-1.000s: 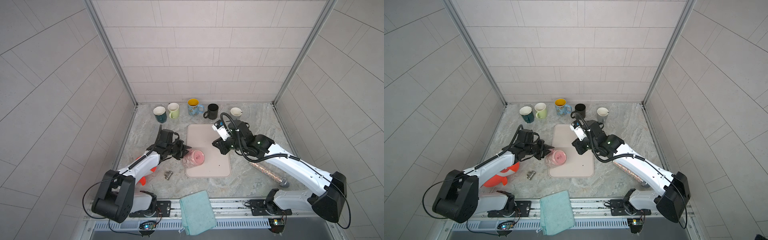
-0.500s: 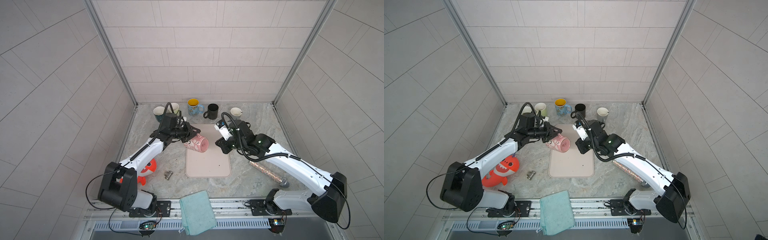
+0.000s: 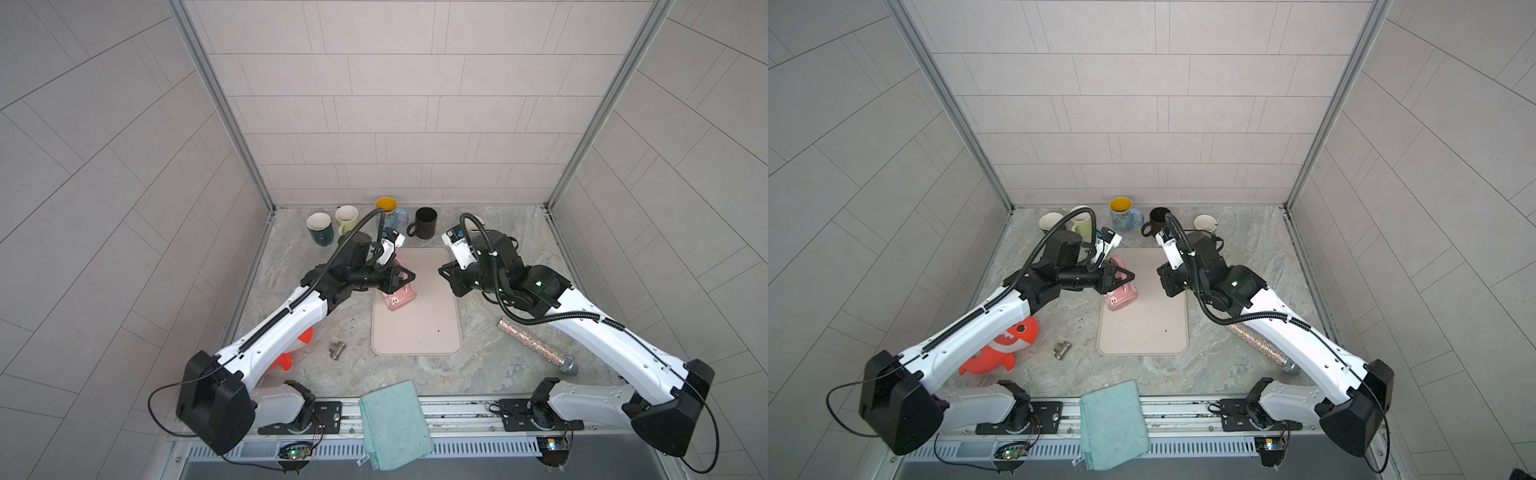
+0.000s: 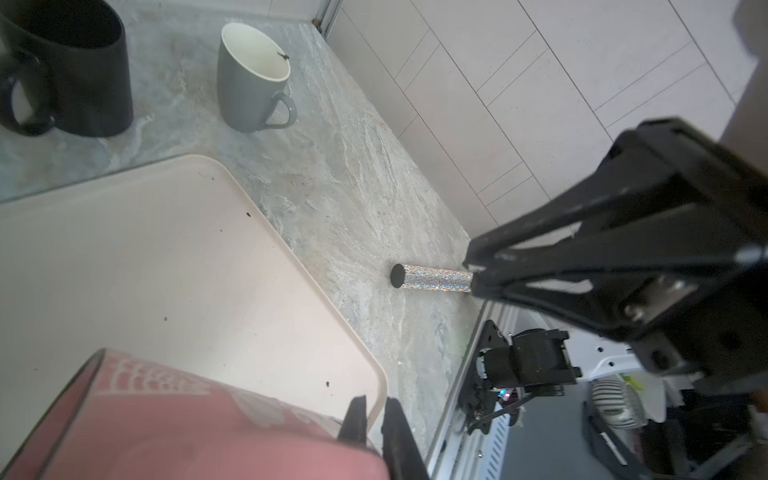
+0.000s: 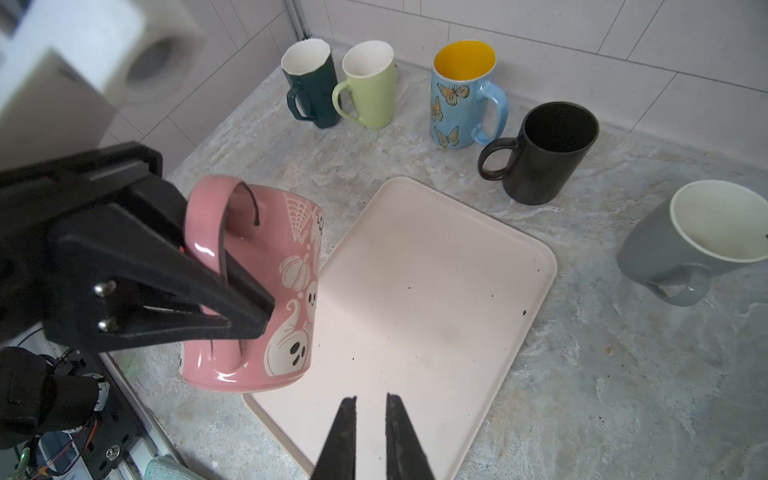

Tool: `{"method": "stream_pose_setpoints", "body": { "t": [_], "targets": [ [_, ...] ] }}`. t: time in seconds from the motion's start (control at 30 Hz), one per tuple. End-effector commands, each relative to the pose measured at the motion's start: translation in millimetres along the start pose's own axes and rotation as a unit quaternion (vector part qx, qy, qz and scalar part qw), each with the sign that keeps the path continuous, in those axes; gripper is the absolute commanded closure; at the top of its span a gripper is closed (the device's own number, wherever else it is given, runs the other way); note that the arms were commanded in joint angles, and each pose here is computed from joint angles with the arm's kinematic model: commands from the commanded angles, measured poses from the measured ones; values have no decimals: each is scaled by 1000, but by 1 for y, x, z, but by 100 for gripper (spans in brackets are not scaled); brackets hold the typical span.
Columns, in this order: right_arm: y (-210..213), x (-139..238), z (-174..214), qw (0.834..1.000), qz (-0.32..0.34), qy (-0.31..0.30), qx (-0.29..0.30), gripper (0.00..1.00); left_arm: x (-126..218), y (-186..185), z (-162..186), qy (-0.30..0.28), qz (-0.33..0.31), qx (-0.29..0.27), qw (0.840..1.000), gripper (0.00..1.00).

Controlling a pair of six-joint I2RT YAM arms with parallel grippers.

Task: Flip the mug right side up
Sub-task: 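Lift the pink mug with the left gripper while the right gripper moves toward it, then close the right gripper on the pink mug's handle beside the left gripper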

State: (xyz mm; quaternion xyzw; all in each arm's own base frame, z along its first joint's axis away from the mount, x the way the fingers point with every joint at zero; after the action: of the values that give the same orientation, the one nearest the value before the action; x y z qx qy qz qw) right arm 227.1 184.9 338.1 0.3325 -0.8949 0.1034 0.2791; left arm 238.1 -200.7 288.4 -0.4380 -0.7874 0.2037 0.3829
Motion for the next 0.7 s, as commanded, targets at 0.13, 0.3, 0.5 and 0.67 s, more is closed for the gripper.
{"method": "stream_pose_setpoints", "body": {
  "t": [0.13, 0.3, 0.5, 0.67],
  "targets": [
    [9, 8, -24, 994, -54, -88, -48, 81, 7, -44, -11, -116, 24, -223, 968, 100],
    [16, 7, -29, 991, -77, -100, -47, 74, -2, -48, -6, -123, 25, -255, 959, 100],
    [24, 7, -30, 988, -100, -107, -50, 58, -7, -52, -4, -151, 35, -275, 949, 100],
    [30, 2, -29, 987, -110, -108, -51, 51, -9, -55, -4, -160, 41, -280, 946, 100]
  ]
}}
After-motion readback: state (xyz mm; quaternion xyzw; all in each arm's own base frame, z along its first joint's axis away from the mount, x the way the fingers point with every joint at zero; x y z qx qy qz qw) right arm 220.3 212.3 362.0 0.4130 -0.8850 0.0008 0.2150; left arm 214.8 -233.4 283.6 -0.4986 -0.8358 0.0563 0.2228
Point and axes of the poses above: each gripper's point midway between its finger pads, its own x axis back along the fingers, its own y axis along the line the jaws close on, z = x × y, the point moved 9 cm from there along x, back along the fingers, and after that the axes turned 13 degrees about x, right-handed, at the moved point
